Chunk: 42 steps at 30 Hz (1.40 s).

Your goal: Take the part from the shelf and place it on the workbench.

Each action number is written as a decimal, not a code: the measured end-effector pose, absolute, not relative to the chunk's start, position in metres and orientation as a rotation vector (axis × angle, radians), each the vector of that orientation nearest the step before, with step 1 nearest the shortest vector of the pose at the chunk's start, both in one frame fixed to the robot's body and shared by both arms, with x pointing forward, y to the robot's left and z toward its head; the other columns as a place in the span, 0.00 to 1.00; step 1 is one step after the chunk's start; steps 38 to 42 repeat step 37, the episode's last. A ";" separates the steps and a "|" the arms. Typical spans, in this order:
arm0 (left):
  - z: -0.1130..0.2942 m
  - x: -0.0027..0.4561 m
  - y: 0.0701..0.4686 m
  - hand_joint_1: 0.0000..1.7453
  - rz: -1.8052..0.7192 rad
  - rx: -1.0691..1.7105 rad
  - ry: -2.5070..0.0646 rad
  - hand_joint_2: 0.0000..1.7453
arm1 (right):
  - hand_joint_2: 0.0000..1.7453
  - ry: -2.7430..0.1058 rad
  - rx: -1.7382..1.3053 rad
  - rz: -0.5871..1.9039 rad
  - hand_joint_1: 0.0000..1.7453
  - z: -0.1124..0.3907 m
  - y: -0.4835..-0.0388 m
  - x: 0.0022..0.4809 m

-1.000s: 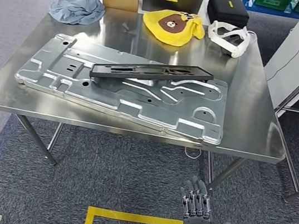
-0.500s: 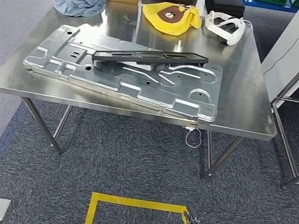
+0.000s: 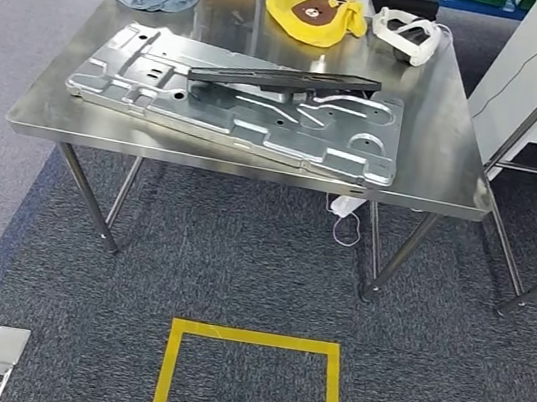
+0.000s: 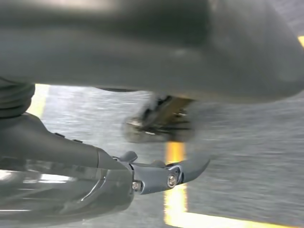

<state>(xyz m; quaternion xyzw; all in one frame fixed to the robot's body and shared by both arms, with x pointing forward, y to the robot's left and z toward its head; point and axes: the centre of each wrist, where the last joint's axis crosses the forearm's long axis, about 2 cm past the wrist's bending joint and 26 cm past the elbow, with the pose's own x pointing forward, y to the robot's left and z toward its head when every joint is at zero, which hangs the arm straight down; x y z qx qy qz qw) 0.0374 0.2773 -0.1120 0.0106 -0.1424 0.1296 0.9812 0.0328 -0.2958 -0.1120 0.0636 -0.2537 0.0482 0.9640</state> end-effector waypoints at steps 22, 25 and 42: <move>-0.112 0.042 0.294 0.00 0.202 0.038 -0.322 0.00 | 0.00 -0.373 0.206 0.117 0.00 -0.112 -0.278 0.033; -0.112 0.041 0.294 0.00 0.192 0.039 -0.321 0.00 | 0.00 -0.360 0.207 0.118 0.00 -0.112 -0.278 0.032; -0.112 0.044 0.294 0.00 0.176 0.034 -0.322 0.33 | 0.67 -0.239 0.173 0.123 0.00 -0.112 -0.283 0.036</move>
